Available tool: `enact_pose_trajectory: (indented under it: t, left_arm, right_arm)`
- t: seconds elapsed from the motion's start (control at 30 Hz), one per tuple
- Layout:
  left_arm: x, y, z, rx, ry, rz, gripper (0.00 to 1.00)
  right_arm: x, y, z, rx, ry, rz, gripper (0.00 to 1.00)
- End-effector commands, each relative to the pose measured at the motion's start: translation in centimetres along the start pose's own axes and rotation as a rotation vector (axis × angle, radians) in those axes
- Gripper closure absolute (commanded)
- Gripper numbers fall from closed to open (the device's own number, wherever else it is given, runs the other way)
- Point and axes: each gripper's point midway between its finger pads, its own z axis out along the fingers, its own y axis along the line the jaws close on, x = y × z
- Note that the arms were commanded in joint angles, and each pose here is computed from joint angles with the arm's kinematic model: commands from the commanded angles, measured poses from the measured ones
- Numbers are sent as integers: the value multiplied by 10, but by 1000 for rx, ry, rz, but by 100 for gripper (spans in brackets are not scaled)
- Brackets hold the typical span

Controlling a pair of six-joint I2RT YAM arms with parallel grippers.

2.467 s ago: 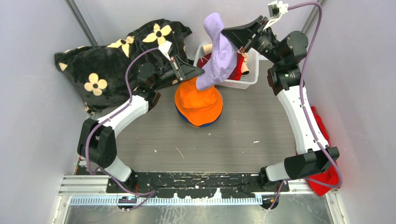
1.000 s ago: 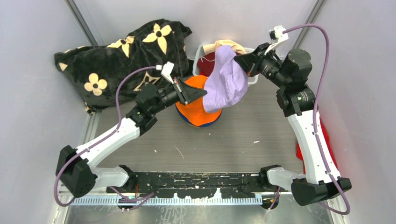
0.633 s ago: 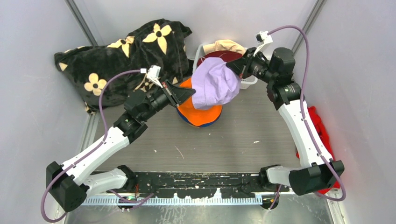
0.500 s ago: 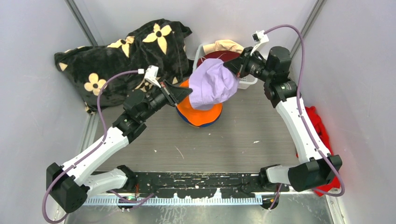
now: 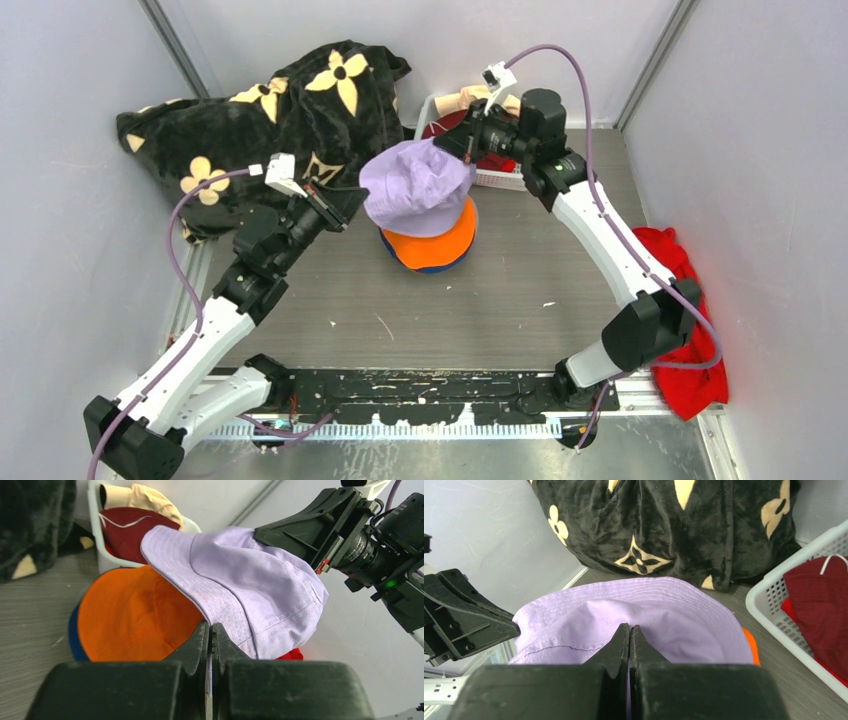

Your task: Stack the hats

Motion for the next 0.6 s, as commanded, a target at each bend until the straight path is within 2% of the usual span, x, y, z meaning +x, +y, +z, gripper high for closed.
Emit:
enact_pose_trajectory:
  t: [0.0, 0.33, 0.37, 0.5, 0.57]
  left_arm:
    - [-11, 17, -3, -57, -48, 42, 100]
    - [20, 43, 22, -72, 5, -9, 100]
    - [22, 44, 26, -69, 9, -13, 100]
    - [26, 51, 36, -75, 15, -16, 100]
    - [30, 57, 39, -92, 24, -13, 100]
  right_arm:
    - [-28, 14, 13, -39, -74, -57, 99]
    - [-20, -6, 25, 17, -73, -33, 99]
    - [-20, -7, 26, 24, -73, -32, 96]
    - [-35, -15, 16, 75, -143, -32, 50]
    - [-51, -21, 2, 105, -206, -31, 39]
